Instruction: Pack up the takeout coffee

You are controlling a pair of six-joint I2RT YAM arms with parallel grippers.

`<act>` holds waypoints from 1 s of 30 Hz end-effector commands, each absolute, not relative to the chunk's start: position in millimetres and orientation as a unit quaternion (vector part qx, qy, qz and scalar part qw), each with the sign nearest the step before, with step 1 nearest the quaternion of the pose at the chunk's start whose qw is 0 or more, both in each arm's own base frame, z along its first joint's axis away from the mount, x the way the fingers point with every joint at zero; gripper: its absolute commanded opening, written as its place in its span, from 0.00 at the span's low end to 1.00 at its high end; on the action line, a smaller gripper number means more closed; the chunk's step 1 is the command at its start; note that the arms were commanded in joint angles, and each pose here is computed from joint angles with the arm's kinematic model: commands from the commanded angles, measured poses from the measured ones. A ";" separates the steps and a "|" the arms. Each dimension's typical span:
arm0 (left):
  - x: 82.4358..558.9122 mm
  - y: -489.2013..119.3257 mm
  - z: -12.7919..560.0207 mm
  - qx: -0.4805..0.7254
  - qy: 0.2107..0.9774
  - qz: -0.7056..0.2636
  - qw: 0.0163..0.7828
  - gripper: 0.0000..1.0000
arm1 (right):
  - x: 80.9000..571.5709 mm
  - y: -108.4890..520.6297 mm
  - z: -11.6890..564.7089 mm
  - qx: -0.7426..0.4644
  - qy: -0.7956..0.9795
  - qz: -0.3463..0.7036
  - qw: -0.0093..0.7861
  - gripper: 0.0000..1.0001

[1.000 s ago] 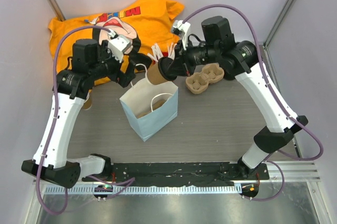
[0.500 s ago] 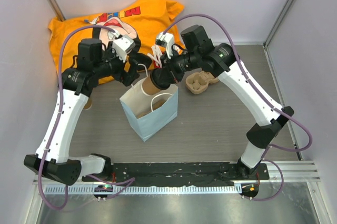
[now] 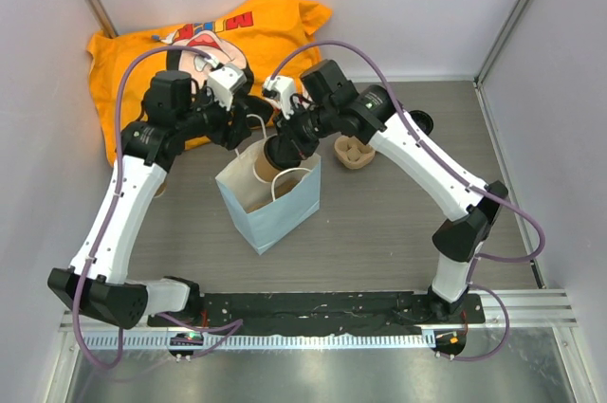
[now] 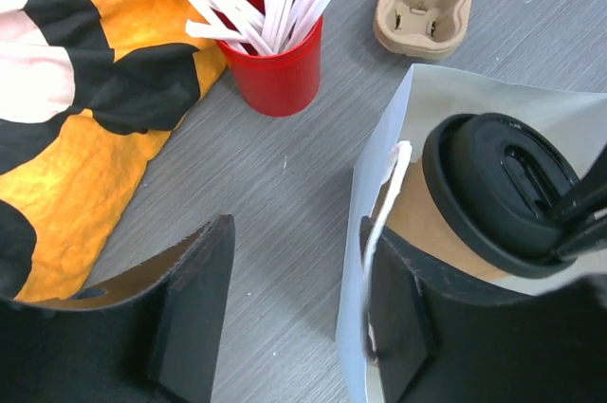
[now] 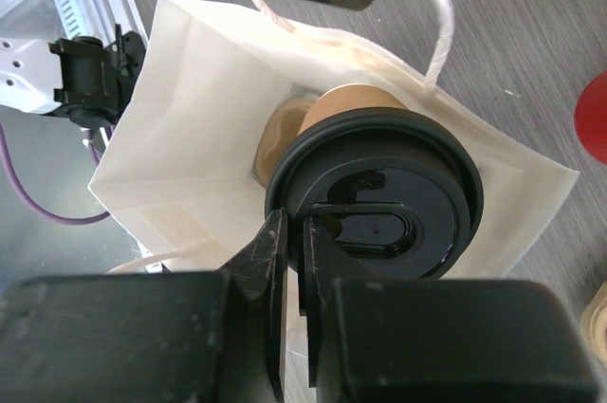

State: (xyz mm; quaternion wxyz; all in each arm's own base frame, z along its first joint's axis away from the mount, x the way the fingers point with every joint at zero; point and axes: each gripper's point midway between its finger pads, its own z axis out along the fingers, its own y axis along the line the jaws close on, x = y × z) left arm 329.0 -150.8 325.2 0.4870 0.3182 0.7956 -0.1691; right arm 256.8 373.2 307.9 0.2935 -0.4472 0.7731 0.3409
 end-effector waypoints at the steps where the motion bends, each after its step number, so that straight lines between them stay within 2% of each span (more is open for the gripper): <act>1: 339.1 -152.5 336.2 0.307 0.784 -0.170 0.512 0.57 | 261.6 378.2 305.8 -0.445 0.775 0.321 0.313 0.01; 5: 341.2 -152.1 333.5 0.296 0.787 -0.171 0.513 0.46 | 262.9 381.7 289.4 -0.448 0.783 0.306 0.302 0.01; 14: 346.2 -148.3 330.1 0.262 0.796 -0.172 0.518 0.30 | 269.3 385.2 263.4 -0.450 0.798 0.274 0.291 0.01; 30: 358.7 -133.8 319.8 0.191 0.815 -0.154 0.524 0.24 | 279.1 381.6 234.7 -0.453 0.815 0.220 0.286 0.01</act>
